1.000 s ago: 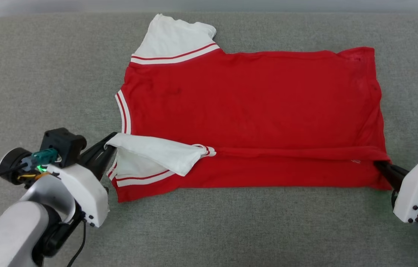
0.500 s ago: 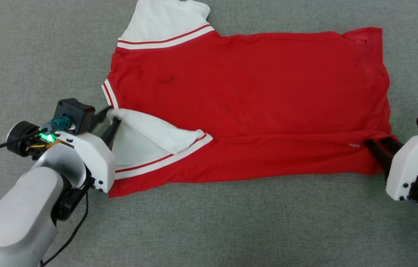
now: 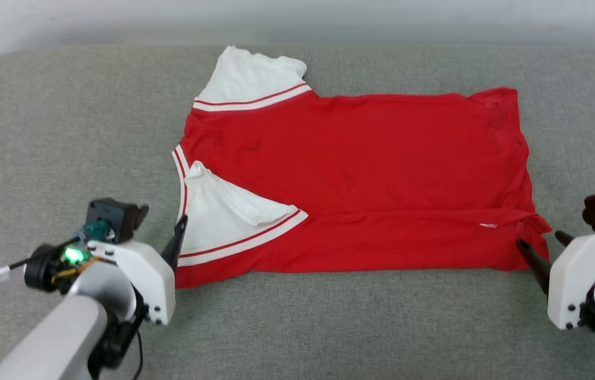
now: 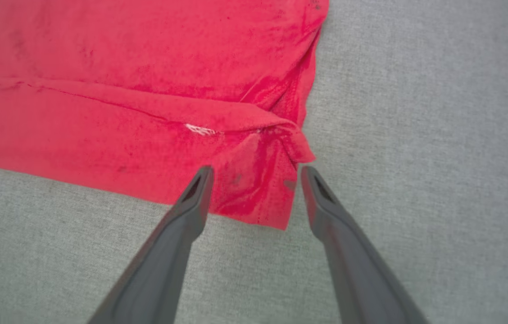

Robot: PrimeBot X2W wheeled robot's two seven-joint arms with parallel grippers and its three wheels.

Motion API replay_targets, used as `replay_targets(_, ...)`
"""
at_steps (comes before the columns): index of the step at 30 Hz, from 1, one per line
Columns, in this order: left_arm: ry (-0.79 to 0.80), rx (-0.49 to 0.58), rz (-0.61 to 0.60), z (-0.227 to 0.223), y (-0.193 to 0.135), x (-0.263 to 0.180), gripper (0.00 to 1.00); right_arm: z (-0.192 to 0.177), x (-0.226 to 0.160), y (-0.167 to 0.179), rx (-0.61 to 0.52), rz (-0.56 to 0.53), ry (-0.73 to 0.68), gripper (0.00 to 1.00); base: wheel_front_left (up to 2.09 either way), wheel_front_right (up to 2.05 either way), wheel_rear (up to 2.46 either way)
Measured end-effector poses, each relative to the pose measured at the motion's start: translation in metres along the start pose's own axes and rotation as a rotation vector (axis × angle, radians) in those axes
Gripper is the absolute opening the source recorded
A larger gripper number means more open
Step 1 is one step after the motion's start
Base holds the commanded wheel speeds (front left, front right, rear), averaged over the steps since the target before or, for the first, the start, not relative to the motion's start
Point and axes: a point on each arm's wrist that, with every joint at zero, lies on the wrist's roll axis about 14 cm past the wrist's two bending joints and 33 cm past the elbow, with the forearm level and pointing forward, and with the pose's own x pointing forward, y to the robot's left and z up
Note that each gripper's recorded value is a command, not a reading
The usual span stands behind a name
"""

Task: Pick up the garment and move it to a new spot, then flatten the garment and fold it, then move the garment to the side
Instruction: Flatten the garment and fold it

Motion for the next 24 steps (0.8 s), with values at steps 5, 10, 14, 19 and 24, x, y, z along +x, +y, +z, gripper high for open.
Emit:
replay_targets(5, 0.105, -0.045, -0.01, -0.028, -0.013, -0.022, 1.0, 0.005, -0.012, 0.001, -0.006, -0.025, -0.043, 1.0, 0.0, 0.0, 0.0)
replay_targets(10, 0.205, -0.054, 0.005, -0.052, -0.013, -0.024, 1.0, 0.0, -0.014, 0.009, 0.019, -0.015, -0.038, 1.0, 0.0, 0.0, 0.0)
replay_targets(14, 0.278, -0.041, 0.023, -0.072, -0.008, -0.02, 1.0, 0.0, -0.012, 0.011, 0.032, -0.015, -0.041, 1.0, 0.0, 0.0, 0.0)
replay_targets(19, 0.334, -0.049, -0.01, -0.087, -0.016, -0.012, 0.42, -0.005, -0.009, 0.006, 0.04, -0.03, -0.026, 1.0, 0.0, 0.0, 0.0)
replay_targets(24, 0.357, -0.045, -0.06, -0.093, -0.026, -0.007, 0.0, -0.008, -0.008, -0.001, 0.026, -0.05, -0.019, 1.0, 0.0, 0.0, 0.0)
